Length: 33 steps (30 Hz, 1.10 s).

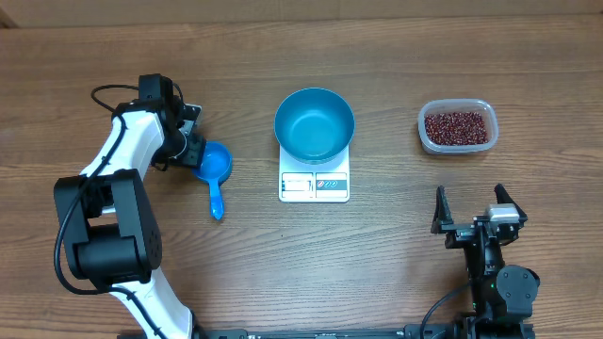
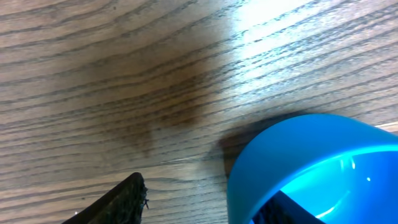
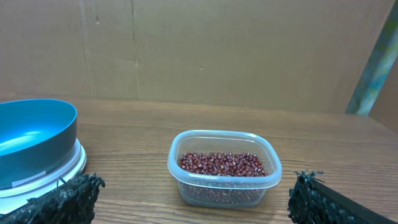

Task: Scoop item into bowl and weigh 150g on scale
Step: 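Lower the left gripper and close it on the scoop rim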

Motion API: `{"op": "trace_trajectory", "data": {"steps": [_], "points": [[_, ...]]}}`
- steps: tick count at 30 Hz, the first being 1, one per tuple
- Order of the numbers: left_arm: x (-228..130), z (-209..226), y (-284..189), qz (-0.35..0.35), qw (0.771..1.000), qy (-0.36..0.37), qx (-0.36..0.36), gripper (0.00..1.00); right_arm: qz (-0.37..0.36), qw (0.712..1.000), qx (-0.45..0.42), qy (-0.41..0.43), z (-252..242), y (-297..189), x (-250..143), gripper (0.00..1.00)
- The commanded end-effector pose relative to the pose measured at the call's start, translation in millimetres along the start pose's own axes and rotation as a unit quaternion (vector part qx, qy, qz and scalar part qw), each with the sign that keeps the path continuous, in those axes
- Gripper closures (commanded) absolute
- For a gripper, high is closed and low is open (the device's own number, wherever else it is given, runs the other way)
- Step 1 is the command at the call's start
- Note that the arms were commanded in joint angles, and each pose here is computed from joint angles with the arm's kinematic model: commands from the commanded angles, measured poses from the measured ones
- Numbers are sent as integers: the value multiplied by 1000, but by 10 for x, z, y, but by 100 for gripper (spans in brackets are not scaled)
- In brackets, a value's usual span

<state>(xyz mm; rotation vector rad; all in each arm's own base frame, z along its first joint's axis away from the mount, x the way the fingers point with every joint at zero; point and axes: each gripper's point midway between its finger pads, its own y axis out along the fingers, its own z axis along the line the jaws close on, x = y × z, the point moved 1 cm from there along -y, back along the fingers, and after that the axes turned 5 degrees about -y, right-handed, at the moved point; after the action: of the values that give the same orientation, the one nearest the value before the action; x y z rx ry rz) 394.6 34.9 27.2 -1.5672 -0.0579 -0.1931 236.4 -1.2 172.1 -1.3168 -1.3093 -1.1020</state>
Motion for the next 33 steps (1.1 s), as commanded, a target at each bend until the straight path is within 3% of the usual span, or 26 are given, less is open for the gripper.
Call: {"op": "trace_trajectory", "data": {"steps": [1, 5, 13, 20, 33], "points": [[-17, -68, 42, 3, 1000, 6, -20, 48, -3, 1000, 1, -2, 3, 1, -14, 0], [-12, -89, 41, 2, 1000, 6, -26, 62, -3, 1000, 1, -2, 3, 1, -14, 0], [-13, -93, 41, 2, 1000, 6, -27, 76, -3, 1000, 1, -2, 3, 1, -14, 0], [-20, -94, 41, 3, 1000, 6, -28, 94, -3, 1000, 1, -2, 3, 1, -14, 0], [-59, -108, 36, 12, 999, 5, -31, 96, -3, 1000, 1, -2, 3, 1, -14, 0]]}}
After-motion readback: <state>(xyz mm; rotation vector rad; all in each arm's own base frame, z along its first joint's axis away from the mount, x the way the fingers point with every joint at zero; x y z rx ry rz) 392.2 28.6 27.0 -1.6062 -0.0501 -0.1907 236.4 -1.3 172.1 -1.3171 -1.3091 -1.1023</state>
